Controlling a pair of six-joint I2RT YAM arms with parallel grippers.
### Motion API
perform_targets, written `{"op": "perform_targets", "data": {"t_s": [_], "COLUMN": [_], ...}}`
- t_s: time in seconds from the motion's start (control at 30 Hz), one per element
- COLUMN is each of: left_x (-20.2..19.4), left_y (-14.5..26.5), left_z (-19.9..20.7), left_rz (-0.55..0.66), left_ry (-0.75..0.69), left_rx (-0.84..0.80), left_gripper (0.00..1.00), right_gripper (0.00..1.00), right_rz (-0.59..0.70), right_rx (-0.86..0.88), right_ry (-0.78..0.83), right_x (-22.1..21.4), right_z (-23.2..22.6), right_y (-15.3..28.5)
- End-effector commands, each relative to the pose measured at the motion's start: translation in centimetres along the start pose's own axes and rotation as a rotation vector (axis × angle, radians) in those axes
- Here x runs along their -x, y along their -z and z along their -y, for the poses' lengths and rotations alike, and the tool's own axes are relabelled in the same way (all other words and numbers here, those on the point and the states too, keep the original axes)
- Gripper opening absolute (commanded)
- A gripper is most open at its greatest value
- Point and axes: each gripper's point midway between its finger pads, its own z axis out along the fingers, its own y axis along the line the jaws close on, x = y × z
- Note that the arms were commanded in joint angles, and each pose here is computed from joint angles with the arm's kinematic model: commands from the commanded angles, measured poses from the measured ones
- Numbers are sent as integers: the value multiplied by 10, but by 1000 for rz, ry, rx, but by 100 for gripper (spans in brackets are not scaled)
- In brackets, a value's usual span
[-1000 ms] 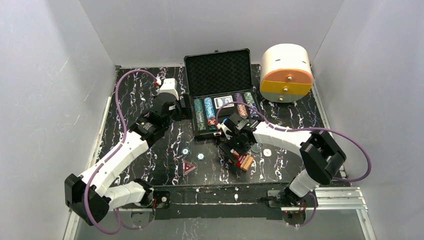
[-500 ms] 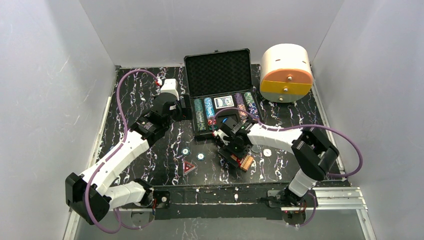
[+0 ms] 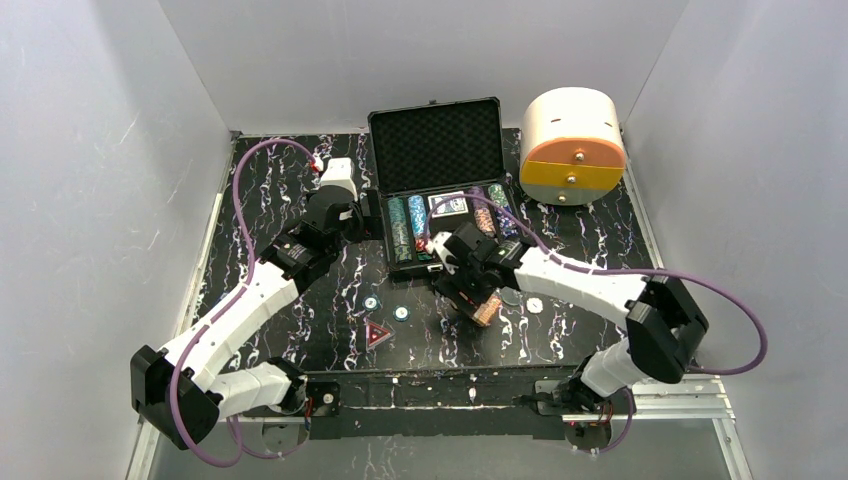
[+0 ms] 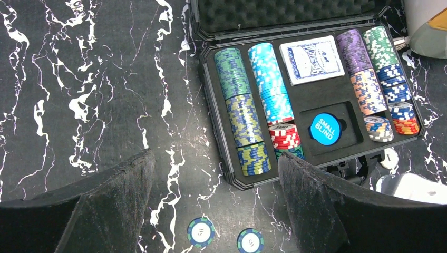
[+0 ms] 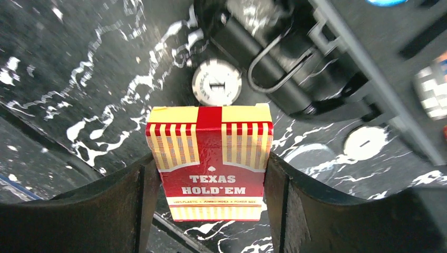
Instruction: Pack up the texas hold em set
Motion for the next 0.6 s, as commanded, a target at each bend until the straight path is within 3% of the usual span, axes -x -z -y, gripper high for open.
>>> {"op": "perform_targets", "data": {"t_s": [0.0, 0.17, 0.43, 0.57], "left_x": [9, 15, 23, 27], "left_y": [7, 12, 26, 29], "left_z": [-7, -13, -28, -31], "left_rz": [31, 47, 74, 87], "left_ry": [13, 38, 66, 67], "left_rx": [37, 75, 137, 150], "left_gripper": [85, 85, 86, 87], "right_gripper": [64, 66, 70, 71], "right_rz": [221, 277, 311, 233], "right_rx": [-29, -112, -75, -54], "right_ry": [71, 231, 414, 484], "right_x": [65, 110, 156, 158], "right_z": [8, 31, 81, 91], "right_y": [37, 46, 43, 26]}}
